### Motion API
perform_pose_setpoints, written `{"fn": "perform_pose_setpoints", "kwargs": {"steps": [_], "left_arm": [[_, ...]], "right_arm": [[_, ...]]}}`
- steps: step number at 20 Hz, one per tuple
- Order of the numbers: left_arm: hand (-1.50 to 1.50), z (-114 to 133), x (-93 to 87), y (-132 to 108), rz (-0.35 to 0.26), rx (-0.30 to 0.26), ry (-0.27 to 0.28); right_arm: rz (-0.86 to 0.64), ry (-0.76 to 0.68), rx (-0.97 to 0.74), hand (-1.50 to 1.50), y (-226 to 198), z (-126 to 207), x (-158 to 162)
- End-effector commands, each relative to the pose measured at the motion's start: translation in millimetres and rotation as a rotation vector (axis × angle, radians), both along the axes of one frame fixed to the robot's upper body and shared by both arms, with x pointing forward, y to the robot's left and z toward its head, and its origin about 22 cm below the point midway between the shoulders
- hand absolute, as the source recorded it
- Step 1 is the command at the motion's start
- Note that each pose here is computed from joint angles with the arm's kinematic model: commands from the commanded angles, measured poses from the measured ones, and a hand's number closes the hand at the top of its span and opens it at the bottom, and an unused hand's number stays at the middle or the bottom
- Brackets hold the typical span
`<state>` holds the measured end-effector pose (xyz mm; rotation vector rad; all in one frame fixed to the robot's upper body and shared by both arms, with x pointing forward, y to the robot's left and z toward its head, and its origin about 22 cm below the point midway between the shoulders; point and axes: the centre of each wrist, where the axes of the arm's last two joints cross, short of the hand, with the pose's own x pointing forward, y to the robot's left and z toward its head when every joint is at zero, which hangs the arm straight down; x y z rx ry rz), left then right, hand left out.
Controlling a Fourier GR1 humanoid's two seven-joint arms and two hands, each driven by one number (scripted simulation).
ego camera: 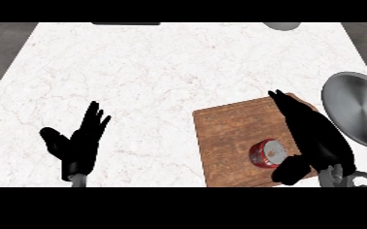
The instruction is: Pick the can from the cutting board and place it in the pan
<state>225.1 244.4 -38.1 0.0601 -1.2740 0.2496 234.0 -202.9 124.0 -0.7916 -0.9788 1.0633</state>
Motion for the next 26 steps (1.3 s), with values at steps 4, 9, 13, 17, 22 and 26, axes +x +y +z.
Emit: {"fn": "perform_pose_setpoints", "kwargs": {"steps": [4, 9, 13, 17, 22, 26], "left_arm": [[0.0, -11, 1.8, -8, 0.01, 0.0, 0.04], [0.0, -22, -18.9, 13, -0.006, -0.008, 0.057], [0.0, -7, -19.1, -2, 0.026, 0.005, 0.035], [0.0, -5, -14.4, 4, 0.039, 0.0, 0.028], [0.0, -9, -17.5, 14, 0.03, -0.018, 0.05], [0.0, -2, -4.6, 3, 0.029, 0.004, 0.043]], "right_arm": [[0.042, 0.232, -0.06, -1.5, -2, -12, 5], [0.045, 0.229, -0.045, -1.5, 3, -18, 12], [0.042, 0.143, 0.016, -1.5, 11, -15, 9], [0.046, 0.114, 0.007, -1.5, -4, -10, 6], [0.048, 0.132, -0.034, -1.5, -5, -52, 2], [0.025, 0.127, 0.002, -1.5, 5, -61, 5]]}}
